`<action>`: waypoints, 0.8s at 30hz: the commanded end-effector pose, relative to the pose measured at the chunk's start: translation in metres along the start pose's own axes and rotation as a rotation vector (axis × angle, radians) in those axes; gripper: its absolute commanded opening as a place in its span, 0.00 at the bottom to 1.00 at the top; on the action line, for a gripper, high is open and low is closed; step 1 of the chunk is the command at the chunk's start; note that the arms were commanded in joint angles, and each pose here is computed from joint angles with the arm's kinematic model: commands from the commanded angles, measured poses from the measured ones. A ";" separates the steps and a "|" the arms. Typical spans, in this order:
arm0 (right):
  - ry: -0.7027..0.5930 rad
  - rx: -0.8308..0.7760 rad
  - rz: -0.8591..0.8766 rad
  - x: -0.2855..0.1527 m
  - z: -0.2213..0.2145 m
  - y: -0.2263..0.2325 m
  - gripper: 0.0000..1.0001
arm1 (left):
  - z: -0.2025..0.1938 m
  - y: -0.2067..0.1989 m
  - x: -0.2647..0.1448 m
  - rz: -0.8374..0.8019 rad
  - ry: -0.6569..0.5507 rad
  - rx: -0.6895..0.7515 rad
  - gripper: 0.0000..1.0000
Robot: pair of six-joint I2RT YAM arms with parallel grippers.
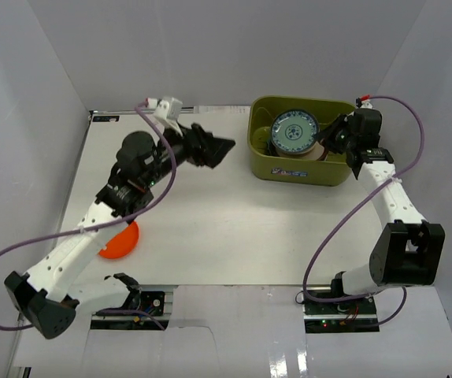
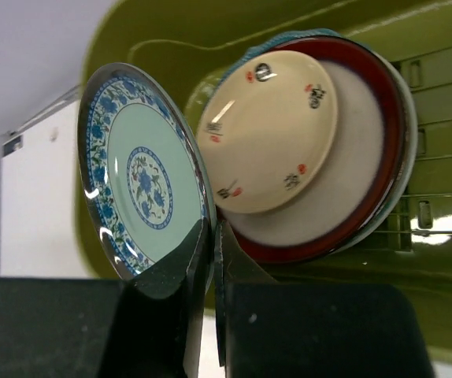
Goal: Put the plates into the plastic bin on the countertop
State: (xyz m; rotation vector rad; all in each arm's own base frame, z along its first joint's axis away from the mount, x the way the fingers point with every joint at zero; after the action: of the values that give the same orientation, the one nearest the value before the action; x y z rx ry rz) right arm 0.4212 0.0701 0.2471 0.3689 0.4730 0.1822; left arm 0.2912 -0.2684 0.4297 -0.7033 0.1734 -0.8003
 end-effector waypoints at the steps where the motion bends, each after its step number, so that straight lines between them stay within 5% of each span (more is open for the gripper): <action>1: -0.083 -0.014 -0.057 0.018 0.030 -0.010 0.08 | -0.085 0.053 -0.041 0.141 0.250 -0.005 0.98; 5: -0.076 -0.017 -0.126 0.033 0.029 -0.026 0.13 | -0.109 0.090 -0.102 0.282 0.253 0.059 0.98; 7: -0.047 -0.024 -0.142 0.039 0.024 -0.031 0.30 | -0.111 0.099 -0.113 0.312 0.236 0.083 0.98; 8: -0.034 -0.031 -0.154 0.039 0.023 -0.033 0.53 | -0.111 0.100 -0.118 0.312 0.223 0.089 0.98; 13: -0.097 -0.101 -0.034 0.016 0.038 0.022 0.92 | -0.087 0.088 -0.113 0.277 0.141 0.148 0.98; 17: -0.061 -0.210 0.174 0.007 0.005 0.123 0.94 | -0.065 0.065 -0.107 0.230 0.099 0.132 0.98; 24: 0.126 -0.265 0.564 -0.012 -0.166 0.292 0.91 | -0.001 0.032 -0.136 0.213 -0.159 0.085 0.98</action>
State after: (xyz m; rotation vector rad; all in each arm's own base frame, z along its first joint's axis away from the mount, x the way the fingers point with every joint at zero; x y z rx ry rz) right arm 0.3276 0.3392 0.2519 0.1924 0.4394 0.7402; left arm 0.2212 -0.1794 0.3409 -0.5751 0.2300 -0.5852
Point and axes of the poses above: each gripper's point midway between its finger pads, its own x axis out along the fingers, its own y axis along the line the jaws close on, z = x × y, the point moved 1 cm from there along -x, back along the fingers, and after that the axes turned 13 degrees about -x, right-handed, at the moved point
